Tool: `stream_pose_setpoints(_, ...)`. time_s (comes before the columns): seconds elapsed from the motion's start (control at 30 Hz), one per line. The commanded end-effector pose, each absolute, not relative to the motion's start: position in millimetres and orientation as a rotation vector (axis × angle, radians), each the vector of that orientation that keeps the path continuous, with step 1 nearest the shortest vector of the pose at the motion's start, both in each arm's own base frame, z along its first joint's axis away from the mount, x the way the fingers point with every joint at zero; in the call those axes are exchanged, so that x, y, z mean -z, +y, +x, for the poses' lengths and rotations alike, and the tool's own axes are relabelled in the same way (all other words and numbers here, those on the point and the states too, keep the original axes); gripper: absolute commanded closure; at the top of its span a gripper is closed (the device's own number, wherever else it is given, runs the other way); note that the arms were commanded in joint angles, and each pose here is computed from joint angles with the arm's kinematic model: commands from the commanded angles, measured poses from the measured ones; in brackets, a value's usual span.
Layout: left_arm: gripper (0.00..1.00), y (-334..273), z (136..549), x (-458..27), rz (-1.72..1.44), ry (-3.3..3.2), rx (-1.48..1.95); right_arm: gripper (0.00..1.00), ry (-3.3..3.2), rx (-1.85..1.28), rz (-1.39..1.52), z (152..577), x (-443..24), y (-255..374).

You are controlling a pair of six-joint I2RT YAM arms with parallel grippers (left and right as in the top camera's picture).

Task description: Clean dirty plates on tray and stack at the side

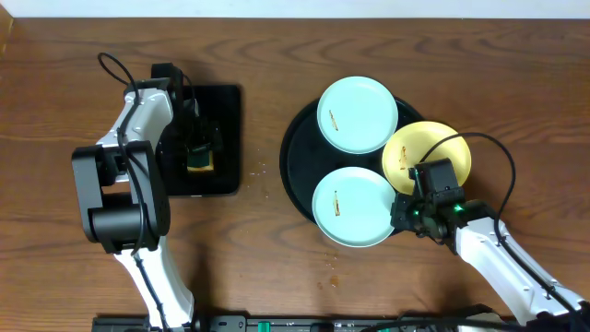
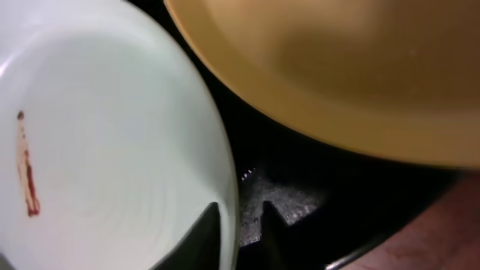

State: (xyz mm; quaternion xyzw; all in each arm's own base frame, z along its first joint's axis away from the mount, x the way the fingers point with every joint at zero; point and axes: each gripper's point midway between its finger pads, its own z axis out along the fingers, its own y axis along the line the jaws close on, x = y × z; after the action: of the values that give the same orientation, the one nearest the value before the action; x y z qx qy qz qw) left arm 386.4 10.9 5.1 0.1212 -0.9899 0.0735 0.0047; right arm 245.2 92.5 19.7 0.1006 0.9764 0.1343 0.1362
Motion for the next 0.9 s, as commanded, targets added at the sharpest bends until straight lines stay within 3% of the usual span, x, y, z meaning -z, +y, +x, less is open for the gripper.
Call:
stream_pose_setpoints(0.0,0.07,11.6,385.1,-9.7,0.393,-3.108,-0.222,0.89,2.840,-0.395,0.307,241.9,-16.7,94.6)
stream_pose_setpoints(0.13,0.07,11.6,385.0,-9.7,0.393,-3.108,-0.222,0.89,2.846,-0.378,0.310,243.1,-12.2,93.2)
stream_pose_setpoints(0.27,0.07,11.6,384.6,-9.7,0.393,-3.106,-0.222,0.99,2.772,-0.377,0.302,260.9,-16.4,93.9)
stream_pose_setpoints(0.47,0.07,11.6,384.4,-9.7,0.393,-3.105,-0.222,0.99,2.627,-0.294,0.314,291.9,-28.6,83.8)
stream_pose_setpoints(0.8,0.07,11.8,386.3,-9.7,0.393,-3.113,-0.222,0.99,2.683,-0.236,0.312,282.4,-16.6,80.4)
stream_pose_setpoints(0.87,0.07,11.8,386.1,-9.7,0.392,-3.112,-0.222,0.95,2.688,-0.257,0.306,281.5,-16.6,83.4)
